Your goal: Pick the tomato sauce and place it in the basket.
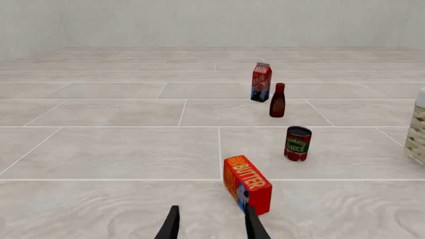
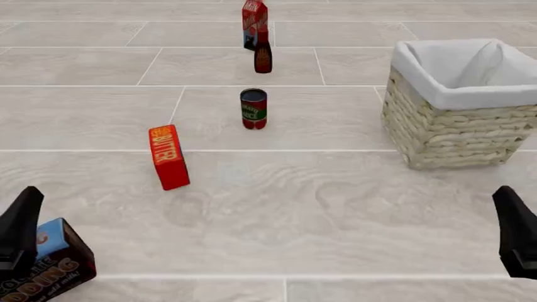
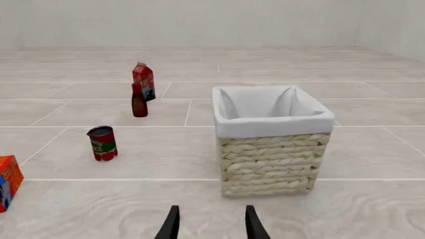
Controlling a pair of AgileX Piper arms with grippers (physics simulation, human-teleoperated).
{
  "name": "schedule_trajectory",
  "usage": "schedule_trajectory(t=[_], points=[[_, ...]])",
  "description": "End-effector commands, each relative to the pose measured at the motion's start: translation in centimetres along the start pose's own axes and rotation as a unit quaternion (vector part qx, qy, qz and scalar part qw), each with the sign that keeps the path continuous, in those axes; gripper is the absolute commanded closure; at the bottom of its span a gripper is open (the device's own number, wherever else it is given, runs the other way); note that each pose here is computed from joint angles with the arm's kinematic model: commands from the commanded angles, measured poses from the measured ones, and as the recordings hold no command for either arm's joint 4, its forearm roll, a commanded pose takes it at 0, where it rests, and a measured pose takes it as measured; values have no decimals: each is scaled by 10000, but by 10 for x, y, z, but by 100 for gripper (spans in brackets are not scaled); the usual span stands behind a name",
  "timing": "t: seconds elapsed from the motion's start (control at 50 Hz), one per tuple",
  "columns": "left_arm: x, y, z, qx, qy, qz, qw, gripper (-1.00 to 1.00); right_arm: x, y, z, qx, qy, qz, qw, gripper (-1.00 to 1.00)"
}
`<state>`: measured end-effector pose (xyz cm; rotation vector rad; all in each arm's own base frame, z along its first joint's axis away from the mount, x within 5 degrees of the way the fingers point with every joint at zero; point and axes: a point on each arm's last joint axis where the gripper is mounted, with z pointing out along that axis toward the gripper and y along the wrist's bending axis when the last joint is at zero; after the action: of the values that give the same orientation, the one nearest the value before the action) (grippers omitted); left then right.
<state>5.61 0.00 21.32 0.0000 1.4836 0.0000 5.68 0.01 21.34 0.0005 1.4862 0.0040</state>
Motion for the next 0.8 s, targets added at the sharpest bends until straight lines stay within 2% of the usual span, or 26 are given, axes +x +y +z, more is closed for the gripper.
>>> schedule_trajectory(t=[0.02,0.04,0.1,0.48,0.8], points=[[0,0,0,0,0,0,10000,-100,0,0,2,-30,34,47,10000,-100],[0,0,0,0,0,0,10000,-100,1,0,6,-15,165,246,9996,-100],[0,0,0,0,0,0,10000,-100,1,0,4,-39,103,110,9999,-100],[0,0,0,0,0,0,10000,-100,0,1,6,-75,87,138,9998,-100],[0,0,0,0,0,0,10000,-100,-3,7,17,-458,77,173,9988,-100]])
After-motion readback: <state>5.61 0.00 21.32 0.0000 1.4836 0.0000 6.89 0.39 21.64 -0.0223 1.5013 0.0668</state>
